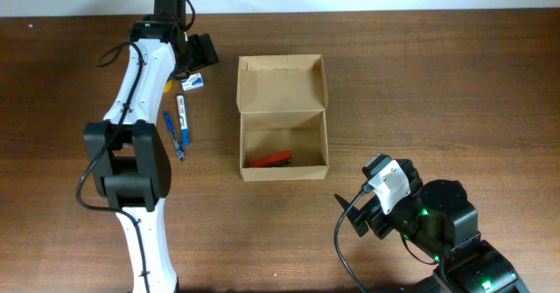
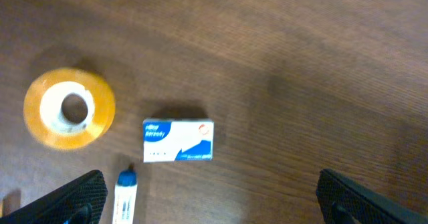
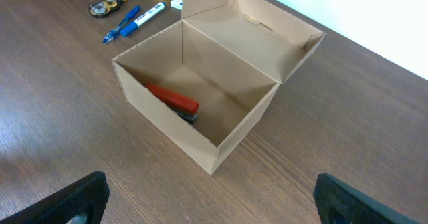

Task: Pack container
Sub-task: 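Lower the left gripper onto the blue-and-white staples box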

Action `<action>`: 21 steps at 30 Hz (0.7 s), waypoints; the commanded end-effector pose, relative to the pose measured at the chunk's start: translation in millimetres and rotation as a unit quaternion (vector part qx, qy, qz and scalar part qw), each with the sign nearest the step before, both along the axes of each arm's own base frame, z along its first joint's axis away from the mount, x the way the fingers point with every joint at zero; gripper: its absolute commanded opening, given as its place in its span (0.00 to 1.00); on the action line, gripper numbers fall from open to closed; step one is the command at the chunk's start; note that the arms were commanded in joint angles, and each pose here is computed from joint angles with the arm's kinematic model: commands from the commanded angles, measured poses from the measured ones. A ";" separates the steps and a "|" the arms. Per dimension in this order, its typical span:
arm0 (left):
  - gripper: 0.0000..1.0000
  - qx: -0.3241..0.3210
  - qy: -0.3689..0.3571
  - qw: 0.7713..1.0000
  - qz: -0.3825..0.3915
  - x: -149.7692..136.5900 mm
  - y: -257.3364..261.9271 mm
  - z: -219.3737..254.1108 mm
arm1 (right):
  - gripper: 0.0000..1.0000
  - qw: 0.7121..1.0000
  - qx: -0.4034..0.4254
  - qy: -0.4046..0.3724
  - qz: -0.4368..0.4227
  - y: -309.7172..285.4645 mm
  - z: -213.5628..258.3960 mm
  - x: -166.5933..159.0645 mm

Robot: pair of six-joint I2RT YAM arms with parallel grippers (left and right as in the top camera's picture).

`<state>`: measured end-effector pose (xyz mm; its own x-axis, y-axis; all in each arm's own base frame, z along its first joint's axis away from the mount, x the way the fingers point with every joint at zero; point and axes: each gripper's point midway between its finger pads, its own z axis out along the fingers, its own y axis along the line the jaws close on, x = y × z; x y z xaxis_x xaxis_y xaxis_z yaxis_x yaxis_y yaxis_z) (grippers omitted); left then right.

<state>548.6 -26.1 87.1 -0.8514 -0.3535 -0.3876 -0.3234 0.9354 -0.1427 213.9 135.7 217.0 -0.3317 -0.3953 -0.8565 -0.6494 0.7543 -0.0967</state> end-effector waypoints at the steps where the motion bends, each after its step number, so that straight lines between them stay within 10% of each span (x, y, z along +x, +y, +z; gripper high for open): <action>1: 1.00 0.026 0.001 0.999 0.040 0.5 2.4 -1.5 | 0.99 1.000 -0.004 -0.001 0.001 0.6 -1.7 0.0; 21: 0.95 0.021 0.064 0.993 0.092 -4.7 15.6 -52.6 | 0.99 1.000 -0.004 -0.001 0.001 0.6 -1.7 0.0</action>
<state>539.8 -11.0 35.9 -0.8252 -0.4871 -0.2858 -0.4918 0.8686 -0.0603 213.8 135.7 216.9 -0.3325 -0.3949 -0.8564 -0.6491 0.7546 -0.0959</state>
